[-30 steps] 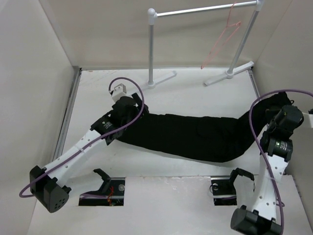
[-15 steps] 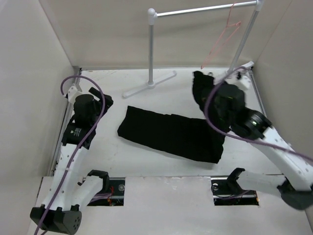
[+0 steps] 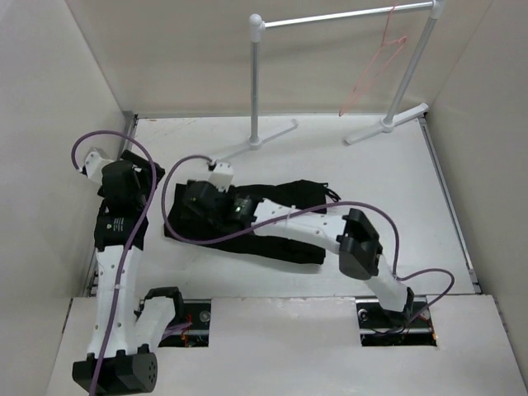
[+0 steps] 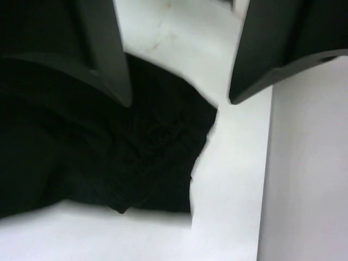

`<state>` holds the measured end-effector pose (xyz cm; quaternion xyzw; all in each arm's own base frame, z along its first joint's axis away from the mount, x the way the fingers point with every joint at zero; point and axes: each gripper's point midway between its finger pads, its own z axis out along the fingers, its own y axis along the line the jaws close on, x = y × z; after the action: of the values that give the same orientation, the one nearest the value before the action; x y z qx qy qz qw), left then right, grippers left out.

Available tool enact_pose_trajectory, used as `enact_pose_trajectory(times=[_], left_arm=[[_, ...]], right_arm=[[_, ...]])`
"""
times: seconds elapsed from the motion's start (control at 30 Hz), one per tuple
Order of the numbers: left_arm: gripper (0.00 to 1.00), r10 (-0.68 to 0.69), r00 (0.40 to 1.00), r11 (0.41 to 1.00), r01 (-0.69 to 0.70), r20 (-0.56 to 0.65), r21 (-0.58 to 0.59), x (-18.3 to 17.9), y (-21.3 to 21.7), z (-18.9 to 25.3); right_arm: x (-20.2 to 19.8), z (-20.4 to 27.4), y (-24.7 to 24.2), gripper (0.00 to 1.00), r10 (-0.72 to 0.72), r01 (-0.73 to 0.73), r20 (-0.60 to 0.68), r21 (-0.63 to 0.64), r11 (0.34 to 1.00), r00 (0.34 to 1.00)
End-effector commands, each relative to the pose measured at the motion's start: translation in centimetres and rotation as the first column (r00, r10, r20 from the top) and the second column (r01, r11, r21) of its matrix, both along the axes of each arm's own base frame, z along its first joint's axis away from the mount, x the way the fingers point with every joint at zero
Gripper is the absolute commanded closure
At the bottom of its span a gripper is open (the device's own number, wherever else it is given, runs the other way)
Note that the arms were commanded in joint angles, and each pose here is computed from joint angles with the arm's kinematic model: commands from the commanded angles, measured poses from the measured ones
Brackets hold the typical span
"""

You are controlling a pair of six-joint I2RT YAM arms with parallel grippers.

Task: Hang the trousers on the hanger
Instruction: Fold the trousers at the center of the board.

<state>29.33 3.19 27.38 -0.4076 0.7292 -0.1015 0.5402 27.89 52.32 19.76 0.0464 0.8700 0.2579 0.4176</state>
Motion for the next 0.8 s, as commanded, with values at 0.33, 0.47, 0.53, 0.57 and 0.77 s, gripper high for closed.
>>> enact_pose_trajectory(times=[0.33, 0.47, 0.53, 0.57, 0.77], left_arm=[[0.3, -0.248, 0.955, 0.961, 0.264, -0.161, 0.087, 2.3, -8.0, -6.4], [0.31, -0.327, 0.921, 0.93, 0.353, -0.21, 0.101, 2.4, -13.2, -10.8], [0.31, -0.311, 0.921, 0.935, 0.34, -0.234, 0.096, 2.3, -13.1, -12.7], [0.31, -0.287, 0.925, 0.943, 0.318, -0.248, 0.097, 2.3, -12.3, -13.7], [0.31, -0.094, 0.905, 0.982, 0.153, -0.415, 0.111, -0.2, -5.2, -21.5]], right_arm=[[2.1, 4.6, -17.9, 0.54, 0.019, -0.022, 0.016, 0.231, 0.973, 1.0], [4.2, -0.2, -24.2, 0.8, -0.024, 0.031, -0.041, 0.195, 0.98, 0.999], [5.5, -2.6, -26.3, 0.78, -0.042, 0.055, -0.081, 0.161, 0.985, 0.996], [5.9, -3.5, -27.0, 0.77, -0.055, 0.069, -0.094, 0.152, 0.986, 0.994], [6.9, -8.0, -29.3, 0.65, -0.116, 0.138, -0.16, 0.134, 0.981, 0.98]])
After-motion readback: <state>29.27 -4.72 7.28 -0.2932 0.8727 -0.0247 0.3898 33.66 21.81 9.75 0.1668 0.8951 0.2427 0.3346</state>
